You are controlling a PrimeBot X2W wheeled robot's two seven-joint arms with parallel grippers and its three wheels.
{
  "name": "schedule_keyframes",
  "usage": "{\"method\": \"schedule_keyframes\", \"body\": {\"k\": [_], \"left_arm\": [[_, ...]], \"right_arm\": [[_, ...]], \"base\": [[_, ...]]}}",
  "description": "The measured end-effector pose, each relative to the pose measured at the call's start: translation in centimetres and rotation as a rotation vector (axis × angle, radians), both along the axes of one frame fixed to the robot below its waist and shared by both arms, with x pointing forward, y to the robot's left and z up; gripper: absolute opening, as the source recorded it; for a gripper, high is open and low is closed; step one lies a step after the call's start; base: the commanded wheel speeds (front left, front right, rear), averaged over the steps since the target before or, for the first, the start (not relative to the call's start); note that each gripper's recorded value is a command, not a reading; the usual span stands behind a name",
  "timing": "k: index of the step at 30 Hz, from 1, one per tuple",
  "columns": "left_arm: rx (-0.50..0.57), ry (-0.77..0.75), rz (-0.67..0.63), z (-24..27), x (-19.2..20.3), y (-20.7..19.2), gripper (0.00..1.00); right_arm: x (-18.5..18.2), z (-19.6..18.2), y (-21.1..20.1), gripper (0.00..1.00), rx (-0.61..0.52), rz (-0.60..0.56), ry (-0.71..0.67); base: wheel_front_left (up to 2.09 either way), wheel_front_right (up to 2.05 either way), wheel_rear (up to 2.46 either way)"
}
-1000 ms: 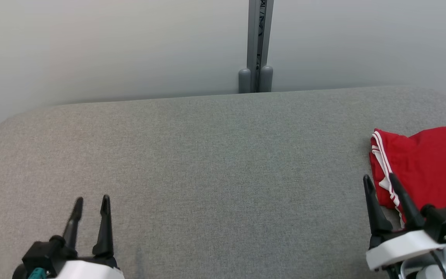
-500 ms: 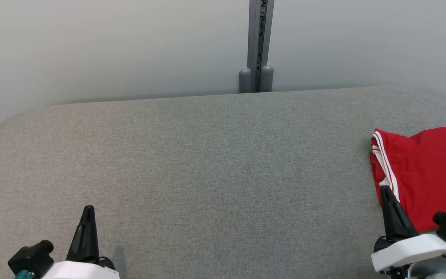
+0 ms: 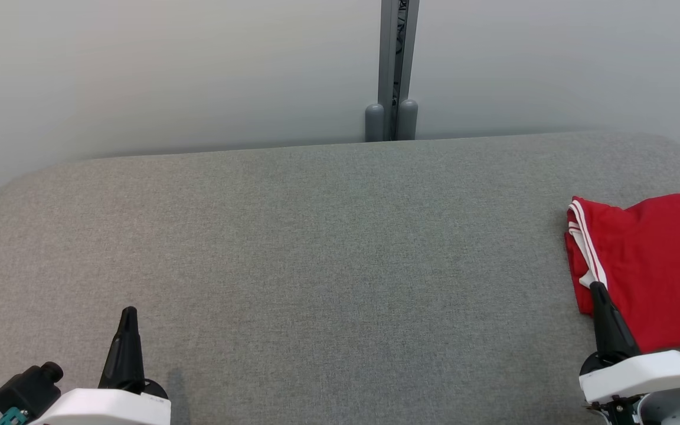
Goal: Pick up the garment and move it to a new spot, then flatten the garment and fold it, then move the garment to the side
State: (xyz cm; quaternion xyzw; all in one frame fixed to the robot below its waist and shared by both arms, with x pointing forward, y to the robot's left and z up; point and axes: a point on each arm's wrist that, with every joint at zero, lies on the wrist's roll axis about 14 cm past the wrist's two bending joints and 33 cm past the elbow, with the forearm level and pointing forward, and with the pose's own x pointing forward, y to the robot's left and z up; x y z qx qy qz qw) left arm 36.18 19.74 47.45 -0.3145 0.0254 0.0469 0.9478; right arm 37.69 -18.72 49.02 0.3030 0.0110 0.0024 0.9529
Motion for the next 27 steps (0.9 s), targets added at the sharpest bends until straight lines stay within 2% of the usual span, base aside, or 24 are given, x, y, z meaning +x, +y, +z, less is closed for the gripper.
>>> {"method": "schedule_keyframes", "body": {"k": [27], "left_arm": [[-0.352,-0.004,0.016,0.37,0.88,0.20,0.00]], "right_arm": [[0.35,-0.06,-0.70,0.00,0.359,-0.037,0.033]], "base": [[0.00,0.00,0.00]]}}
